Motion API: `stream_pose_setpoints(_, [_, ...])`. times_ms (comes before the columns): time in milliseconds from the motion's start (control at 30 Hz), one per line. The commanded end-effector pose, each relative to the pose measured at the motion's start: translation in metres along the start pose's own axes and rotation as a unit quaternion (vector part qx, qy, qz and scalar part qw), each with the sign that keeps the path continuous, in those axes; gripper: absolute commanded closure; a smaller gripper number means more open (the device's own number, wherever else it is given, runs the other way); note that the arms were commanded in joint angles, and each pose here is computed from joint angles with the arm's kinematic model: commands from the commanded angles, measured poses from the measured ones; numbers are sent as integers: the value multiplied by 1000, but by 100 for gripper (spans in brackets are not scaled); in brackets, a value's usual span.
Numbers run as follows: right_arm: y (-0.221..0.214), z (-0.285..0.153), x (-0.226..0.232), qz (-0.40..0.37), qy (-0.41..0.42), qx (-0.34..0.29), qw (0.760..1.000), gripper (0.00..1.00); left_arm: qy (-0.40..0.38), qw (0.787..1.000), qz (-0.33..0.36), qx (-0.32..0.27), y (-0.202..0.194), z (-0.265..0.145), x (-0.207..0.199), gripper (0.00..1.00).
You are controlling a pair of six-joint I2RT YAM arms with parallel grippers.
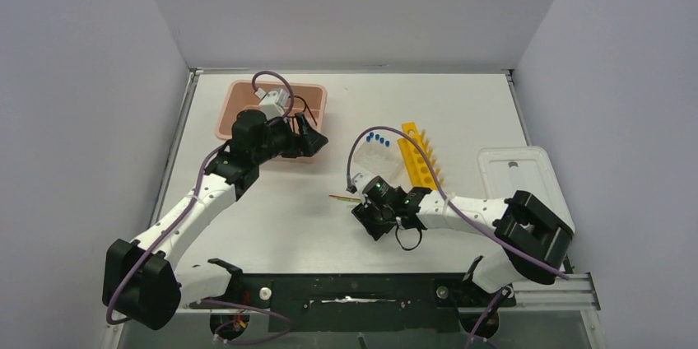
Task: Organize the chemistry lab equipment
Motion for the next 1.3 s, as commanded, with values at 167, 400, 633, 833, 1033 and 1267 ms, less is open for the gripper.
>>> stream_pose_setpoints(167, [18, 0, -9, 2, -37, -6, 999, 55, -49, 998, 12, -35, 16, -10, -19, 23])
stream_pose_setpoints(400, [23, 8, -17, 15, -46, -7, 999, 60, -49, 998, 9, -26, 15, -8, -19, 23])
stream_pose_setpoints(633, [27, 8, -25, 14, -46, -14, 999, 63, -49, 998, 9, -23, 14, -8, -18, 23])
stream_pose_setpoints(833, [27, 0, -23, 16, -51, -18, 998, 44, -48, 999, 8, -23, 14, -7, -16, 23])
stream_pose_setpoints(1033, [20, -2, -20, 22, -52, -3, 998, 50, -53, 998, 6, -21, 13, -6, -16, 23])
stream_pose_setpoints(1267, [14, -2, -16, 31, -50, 3, 998, 58, -54, 998, 3, -20, 13, -5, -15, 23])
Point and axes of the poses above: each gripper's point midway between its finger pads, its own z axis out along the fingers, its own x axis along the line the jaws close on, y = z × x, the point moved 8 cm from there along -z, back along the fingers, and after that the axes turned 15 degrees about -z, right-handed, at the moved point
